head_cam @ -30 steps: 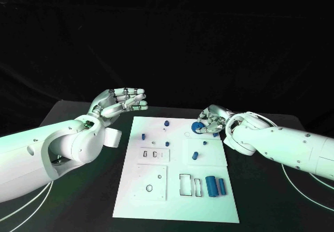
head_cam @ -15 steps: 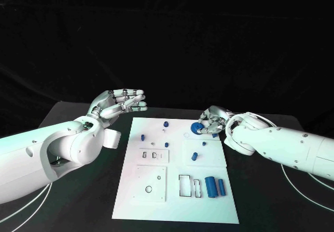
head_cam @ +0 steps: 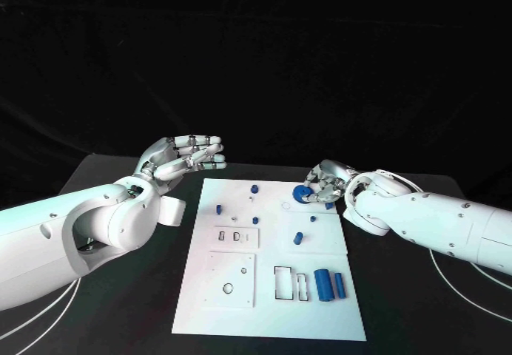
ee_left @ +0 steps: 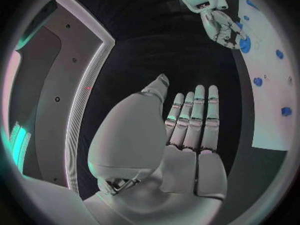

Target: Assemble the parts on the task board

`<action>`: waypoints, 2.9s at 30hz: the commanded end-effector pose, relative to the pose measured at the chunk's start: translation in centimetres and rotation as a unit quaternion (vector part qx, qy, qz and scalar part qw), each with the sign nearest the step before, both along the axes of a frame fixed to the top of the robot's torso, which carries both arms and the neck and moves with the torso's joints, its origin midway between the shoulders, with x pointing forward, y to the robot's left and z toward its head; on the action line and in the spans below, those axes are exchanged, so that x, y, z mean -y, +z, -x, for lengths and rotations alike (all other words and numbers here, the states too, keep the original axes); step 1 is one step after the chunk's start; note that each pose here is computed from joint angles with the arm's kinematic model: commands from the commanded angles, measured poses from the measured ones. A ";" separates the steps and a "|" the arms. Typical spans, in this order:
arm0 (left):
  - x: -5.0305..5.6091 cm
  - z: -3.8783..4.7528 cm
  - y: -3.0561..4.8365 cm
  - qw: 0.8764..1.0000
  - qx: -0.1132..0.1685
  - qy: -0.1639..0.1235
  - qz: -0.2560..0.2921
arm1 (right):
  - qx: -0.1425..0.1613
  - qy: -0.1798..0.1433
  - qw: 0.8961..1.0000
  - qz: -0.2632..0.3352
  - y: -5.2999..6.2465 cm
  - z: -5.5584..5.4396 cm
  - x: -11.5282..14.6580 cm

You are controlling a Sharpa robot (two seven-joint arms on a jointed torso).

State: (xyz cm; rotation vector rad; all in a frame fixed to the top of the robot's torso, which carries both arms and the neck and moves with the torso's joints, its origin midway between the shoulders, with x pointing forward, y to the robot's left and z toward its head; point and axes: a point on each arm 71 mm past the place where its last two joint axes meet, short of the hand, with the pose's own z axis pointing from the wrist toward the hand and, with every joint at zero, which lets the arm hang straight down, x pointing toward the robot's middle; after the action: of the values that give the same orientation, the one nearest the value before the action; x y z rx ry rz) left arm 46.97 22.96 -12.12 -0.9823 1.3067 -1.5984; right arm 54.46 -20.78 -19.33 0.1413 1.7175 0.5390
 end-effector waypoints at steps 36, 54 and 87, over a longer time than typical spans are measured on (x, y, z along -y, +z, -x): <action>0.3 0.00 0.10 1.000 0.001 -0.017 0.008 | 0.178 0.113 0.977 0.039 3.3 4.9 -9.9; 0.8 0.01 0.05 1.000 -0.003 -0.024 0.009 | 0.164 0.130 0.977 0.049 0.8 4.2 -13.4; 0.8 -0.03 0.05 1.000 -0.003 -0.024 0.009 | 0.142 0.139 0.977 0.076 -0.7 3.5 -14.5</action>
State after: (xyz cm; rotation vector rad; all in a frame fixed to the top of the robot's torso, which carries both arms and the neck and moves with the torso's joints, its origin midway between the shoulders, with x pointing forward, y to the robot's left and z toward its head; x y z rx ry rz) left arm 47.05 22.39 -12.21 -0.9811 1.3282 -1.6239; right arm 51.06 -6.35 -19.62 -0.2479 1.4672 0.6095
